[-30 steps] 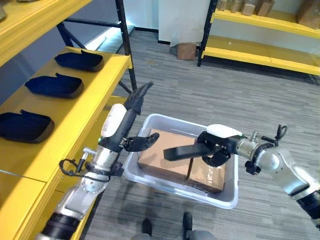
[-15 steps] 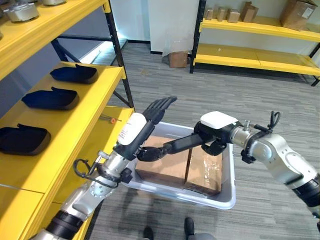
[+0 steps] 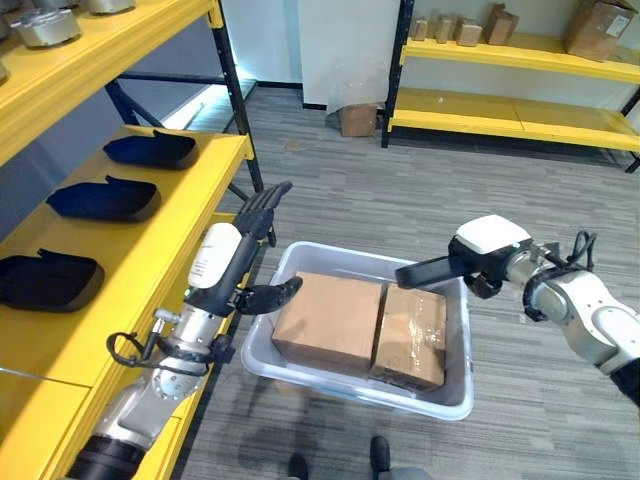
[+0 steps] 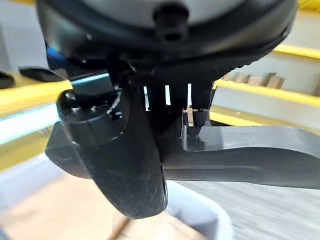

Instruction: Move parts from the plastic box to the shelf.

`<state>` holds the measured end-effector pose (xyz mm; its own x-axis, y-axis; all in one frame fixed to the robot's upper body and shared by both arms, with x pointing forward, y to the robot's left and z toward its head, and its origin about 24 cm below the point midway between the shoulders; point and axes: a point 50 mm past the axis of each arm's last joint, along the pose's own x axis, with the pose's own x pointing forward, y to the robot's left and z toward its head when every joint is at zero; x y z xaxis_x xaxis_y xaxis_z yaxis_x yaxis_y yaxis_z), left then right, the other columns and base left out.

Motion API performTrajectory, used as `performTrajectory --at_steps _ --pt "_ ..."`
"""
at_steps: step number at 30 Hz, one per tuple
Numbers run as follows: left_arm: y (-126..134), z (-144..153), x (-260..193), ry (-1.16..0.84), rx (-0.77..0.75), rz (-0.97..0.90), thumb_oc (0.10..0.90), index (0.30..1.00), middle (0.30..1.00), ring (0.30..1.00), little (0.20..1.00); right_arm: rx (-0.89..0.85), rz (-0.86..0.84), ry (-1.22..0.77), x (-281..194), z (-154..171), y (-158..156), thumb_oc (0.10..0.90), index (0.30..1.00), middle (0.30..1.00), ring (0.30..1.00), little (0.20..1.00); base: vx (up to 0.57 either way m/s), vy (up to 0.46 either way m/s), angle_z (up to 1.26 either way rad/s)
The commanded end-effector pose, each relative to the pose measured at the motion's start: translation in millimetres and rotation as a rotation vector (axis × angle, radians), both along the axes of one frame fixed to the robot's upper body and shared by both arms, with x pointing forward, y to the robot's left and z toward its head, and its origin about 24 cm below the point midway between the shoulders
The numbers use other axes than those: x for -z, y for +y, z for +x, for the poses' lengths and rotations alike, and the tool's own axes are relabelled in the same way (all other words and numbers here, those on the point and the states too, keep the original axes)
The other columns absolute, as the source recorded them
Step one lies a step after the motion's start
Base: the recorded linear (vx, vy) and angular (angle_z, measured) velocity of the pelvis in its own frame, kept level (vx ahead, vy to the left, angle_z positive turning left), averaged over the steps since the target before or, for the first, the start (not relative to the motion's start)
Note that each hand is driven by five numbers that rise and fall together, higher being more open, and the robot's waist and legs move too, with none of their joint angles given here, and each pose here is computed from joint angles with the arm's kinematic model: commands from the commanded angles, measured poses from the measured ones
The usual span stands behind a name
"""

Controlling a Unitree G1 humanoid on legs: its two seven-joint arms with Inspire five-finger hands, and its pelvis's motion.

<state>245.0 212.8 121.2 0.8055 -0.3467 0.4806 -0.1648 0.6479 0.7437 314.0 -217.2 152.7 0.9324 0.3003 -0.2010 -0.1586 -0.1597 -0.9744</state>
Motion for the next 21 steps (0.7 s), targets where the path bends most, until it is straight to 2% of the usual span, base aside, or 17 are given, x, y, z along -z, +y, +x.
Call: performTrajectory --at_steps 1,11,13,15,21 --pt "-14.7 4.9 -30.5 -0.159 0.114 -0.083 0.900 1.000 1.000 1.000 1.000 -0.178 0.115 -0.232 -61.6 -1.0 32.2 0.400 0.300 0.300 0.300 0.300 0.00 0.000 0.00" --pt "-34.8 4.5 -22.1 -0.150 0.170 -0.102 0.900 1.000 1.000 1.000 1.000 -0.394 0.279 -0.299 -84.9 -26.5 82.8 0.400 0.300 0.300 0.300 0.300 -0.01 0.001 0.01" --pt "-35.9 3.4 -22.1 -0.163 0.177 -0.110 0.900 1.000 1.000 1.000 1.000 -0.395 0.282 -0.313 -84.9 -27.4 83.5 0.400 0.300 0.300 0.300 0.300 -0.01 0.012 -0.06" --pt "-38.8 5.3 -15.2 -0.111 0.170 -0.037 0.900 1.000 1.000 1.000 1.000 -0.378 0.281 -0.353 -86.2 -25.5 83.4 0.400 0.300 0.300 0.300 0.300 -0.02 0.010 -0.05" --pt "-42.1 3.6 -11.5 -0.041 0.218 -0.042 0.900 1.000 1.000 1.000 1.000 -0.285 0.252 -0.409 -93.7 -13.7 75.7 0.400 0.300 0.300 0.300 0.300 0.00 0.000 0.00"
